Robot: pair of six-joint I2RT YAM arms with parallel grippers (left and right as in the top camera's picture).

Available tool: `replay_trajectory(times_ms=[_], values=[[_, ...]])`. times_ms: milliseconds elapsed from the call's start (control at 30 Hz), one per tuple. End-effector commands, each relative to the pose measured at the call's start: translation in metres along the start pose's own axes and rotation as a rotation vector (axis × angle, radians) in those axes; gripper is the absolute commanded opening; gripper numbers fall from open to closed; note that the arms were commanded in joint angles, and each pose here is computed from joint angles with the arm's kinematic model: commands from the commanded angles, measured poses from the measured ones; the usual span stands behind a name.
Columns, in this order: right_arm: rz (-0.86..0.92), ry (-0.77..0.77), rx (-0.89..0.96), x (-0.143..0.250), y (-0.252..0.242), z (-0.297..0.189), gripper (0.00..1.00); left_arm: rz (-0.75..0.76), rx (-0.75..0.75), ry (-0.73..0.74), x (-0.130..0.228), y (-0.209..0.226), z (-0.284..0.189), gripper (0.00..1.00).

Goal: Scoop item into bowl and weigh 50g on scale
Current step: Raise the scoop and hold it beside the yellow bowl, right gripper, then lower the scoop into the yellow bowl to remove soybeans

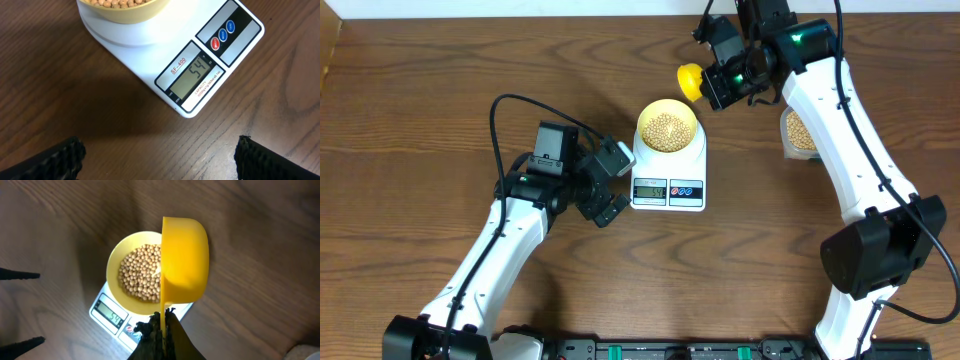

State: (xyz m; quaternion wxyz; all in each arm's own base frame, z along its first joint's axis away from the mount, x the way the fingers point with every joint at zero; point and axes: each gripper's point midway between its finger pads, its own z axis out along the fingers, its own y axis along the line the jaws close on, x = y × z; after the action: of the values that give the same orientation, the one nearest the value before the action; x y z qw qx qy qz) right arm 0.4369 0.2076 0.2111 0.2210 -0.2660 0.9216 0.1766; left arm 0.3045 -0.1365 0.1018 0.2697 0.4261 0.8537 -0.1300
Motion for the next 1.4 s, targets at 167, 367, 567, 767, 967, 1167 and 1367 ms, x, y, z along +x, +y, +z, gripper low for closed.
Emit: replay_trajectory(times_ms=[167, 367, 567, 767, 967, 1167, 1367], values=[[-0.12, -0.04, 0.005, -0.008, 0.003, 0.005, 0.01, 0.015, 0.001, -0.018, -0.003, 0.0, -0.004, 0.98], [-0.201, -0.026, 0.002, -0.007, 0.015, 0.01, 0.01, 0.015, 0.001, -0.018, -0.003, 0.0, -0.004, 0.98], [-0.24, 0.033, -0.014, 0.01, 0.027, 0.026, 0.01, 0.015, 0.001, -0.018, -0.003, 0.0, -0.004, 0.97], [-0.297, 0.052, -0.03, 0.016, 0.037, 0.032, 0.01, 0.015, 0.0, -0.018, -0.003, 0.0, -0.004, 0.97], [-0.329, 0.08, -0.038, 0.029, 0.04, 0.048, 0.01, 0.015, 0.001, -0.018, -0.003, 0.0, -0.004, 0.98], [-0.329, 0.083, -0.039, 0.034, 0.039, 0.056, 0.01, 0.015, 0.001, -0.018, -0.003, 0.0, -0.004, 0.98], [-0.319, 0.098, -0.043, 0.041, 0.038, 0.064, 0.01, 0.015, 0.001, -0.018, -0.003, 0.0, -0.004, 0.98]])
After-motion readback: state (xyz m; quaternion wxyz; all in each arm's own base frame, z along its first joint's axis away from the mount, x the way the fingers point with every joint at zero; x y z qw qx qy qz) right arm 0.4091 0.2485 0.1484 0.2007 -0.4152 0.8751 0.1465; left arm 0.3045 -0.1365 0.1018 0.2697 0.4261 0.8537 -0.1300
